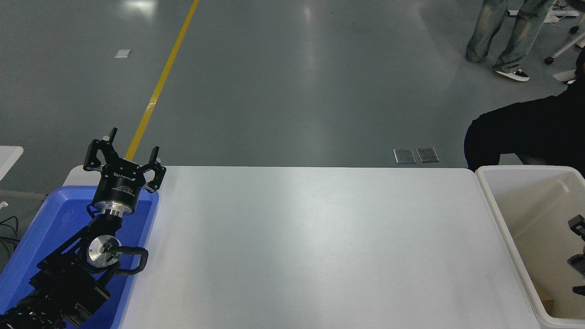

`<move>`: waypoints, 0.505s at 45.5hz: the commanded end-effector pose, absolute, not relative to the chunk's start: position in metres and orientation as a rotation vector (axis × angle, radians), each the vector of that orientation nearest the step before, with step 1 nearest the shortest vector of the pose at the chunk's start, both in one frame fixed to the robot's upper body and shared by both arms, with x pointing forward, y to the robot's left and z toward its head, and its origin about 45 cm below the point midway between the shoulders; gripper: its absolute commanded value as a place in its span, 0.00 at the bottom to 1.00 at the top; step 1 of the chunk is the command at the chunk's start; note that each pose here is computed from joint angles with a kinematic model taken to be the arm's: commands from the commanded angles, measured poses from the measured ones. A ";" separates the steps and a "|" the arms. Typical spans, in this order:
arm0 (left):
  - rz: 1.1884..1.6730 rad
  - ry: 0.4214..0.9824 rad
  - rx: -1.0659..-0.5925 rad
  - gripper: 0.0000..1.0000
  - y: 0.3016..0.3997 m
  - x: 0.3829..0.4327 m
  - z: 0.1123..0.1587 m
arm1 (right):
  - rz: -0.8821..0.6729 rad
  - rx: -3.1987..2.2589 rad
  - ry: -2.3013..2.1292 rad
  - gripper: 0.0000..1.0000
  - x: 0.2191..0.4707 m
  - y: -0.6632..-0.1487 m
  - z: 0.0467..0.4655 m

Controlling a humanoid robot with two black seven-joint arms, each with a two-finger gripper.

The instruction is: Pick up paper ball place in dustbin

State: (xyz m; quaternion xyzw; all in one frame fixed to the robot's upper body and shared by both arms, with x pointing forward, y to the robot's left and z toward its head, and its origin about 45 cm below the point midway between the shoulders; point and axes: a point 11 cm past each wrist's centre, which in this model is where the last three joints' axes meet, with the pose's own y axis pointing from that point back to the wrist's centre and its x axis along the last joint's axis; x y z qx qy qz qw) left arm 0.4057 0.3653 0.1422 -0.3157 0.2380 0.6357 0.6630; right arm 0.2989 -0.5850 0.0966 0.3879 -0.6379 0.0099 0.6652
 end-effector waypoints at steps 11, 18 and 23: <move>1.435 0.537 -0.713 0.98 0.3649 0.4061 0.1427 | 0.142 1.036 -1.569 1.00 0.402 -0.536 0.175; 1.435 0.537 -0.713 0.98 0.3649 0.4061 0.1427 | 0.207 1.126 -1.558 1.00 0.439 -0.502 0.214; 1.434 0.537 -0.714 0.98 0.3645 0.4063 0.1429 | 0.273 1.178 -1.491 1.00 0.458 -0.474 0.239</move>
